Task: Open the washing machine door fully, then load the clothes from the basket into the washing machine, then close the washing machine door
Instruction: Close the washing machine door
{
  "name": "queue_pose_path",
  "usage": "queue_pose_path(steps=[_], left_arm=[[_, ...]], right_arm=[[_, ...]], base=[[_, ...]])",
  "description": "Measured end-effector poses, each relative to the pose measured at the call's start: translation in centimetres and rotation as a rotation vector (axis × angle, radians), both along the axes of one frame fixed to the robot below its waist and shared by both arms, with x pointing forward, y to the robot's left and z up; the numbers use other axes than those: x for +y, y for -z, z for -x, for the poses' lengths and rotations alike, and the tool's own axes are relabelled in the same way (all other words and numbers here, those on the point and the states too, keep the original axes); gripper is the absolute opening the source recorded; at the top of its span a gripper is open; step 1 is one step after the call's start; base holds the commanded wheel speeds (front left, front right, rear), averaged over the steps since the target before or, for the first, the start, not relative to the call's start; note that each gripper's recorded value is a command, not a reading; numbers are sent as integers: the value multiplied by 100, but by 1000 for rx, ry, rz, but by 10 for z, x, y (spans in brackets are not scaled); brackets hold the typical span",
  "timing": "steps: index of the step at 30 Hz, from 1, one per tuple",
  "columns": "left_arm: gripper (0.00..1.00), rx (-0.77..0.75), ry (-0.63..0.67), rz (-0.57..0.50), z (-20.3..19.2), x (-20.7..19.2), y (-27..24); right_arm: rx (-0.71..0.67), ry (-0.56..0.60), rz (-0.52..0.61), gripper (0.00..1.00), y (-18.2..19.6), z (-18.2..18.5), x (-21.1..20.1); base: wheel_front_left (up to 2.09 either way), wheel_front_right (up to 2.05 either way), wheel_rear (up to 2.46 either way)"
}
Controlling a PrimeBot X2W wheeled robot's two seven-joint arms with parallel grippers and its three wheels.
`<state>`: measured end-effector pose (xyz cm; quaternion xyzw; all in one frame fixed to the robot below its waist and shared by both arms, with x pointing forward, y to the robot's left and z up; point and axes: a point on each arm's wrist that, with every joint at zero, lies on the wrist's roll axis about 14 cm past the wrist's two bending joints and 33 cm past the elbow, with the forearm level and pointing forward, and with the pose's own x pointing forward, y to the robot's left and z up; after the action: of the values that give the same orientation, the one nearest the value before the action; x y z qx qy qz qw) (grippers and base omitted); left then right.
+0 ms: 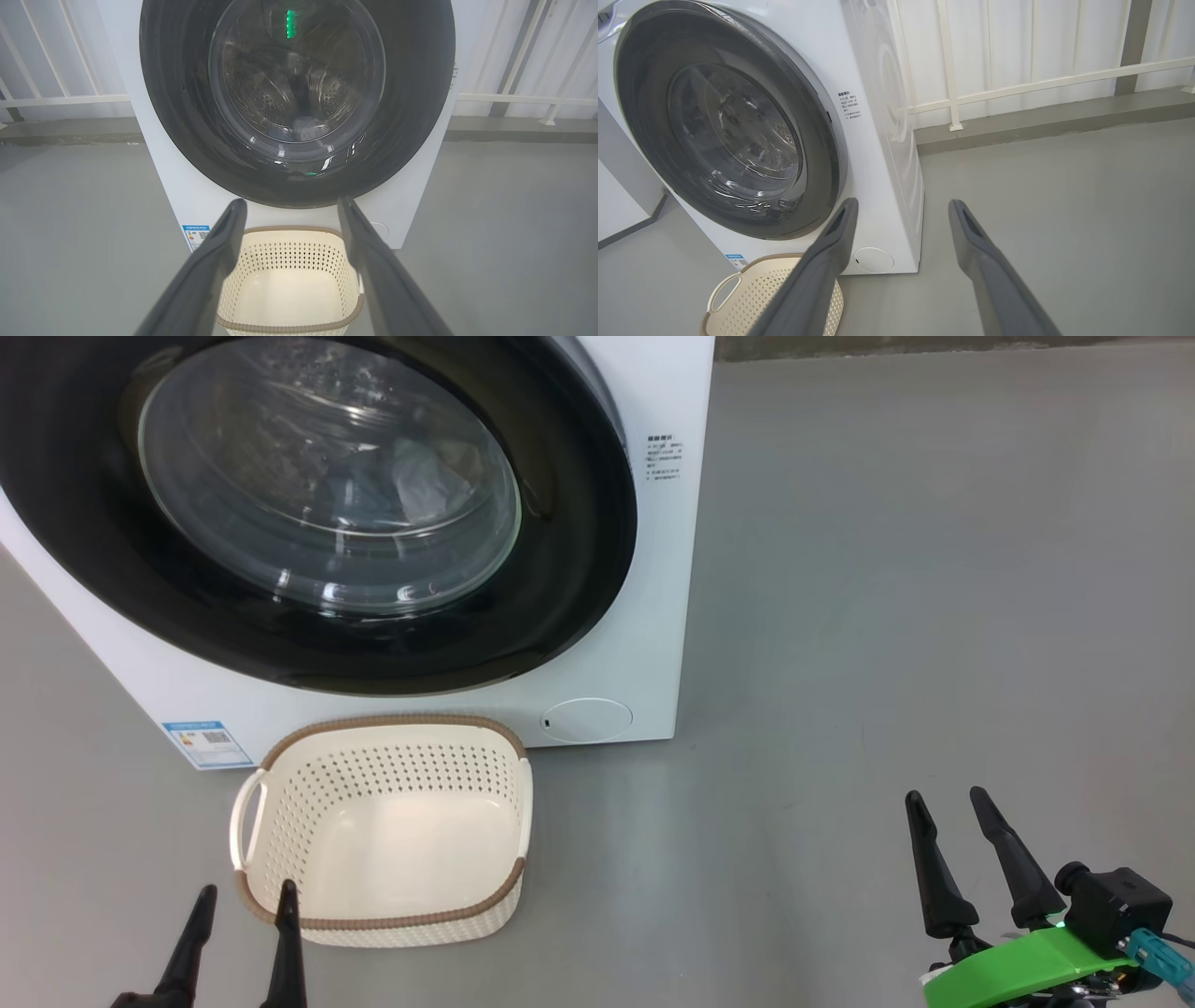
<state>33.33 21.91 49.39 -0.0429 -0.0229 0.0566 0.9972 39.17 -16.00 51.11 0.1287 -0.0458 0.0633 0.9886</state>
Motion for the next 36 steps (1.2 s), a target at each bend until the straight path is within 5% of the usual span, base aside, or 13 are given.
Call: queue_pose_path(steps=[36], left_arm=[[100, -4, -2, 0, 0, 1, -1]], right_arm=[[-5, 19, 0, 100, -1, -1, -4]], base=[[0, 0, 0]])
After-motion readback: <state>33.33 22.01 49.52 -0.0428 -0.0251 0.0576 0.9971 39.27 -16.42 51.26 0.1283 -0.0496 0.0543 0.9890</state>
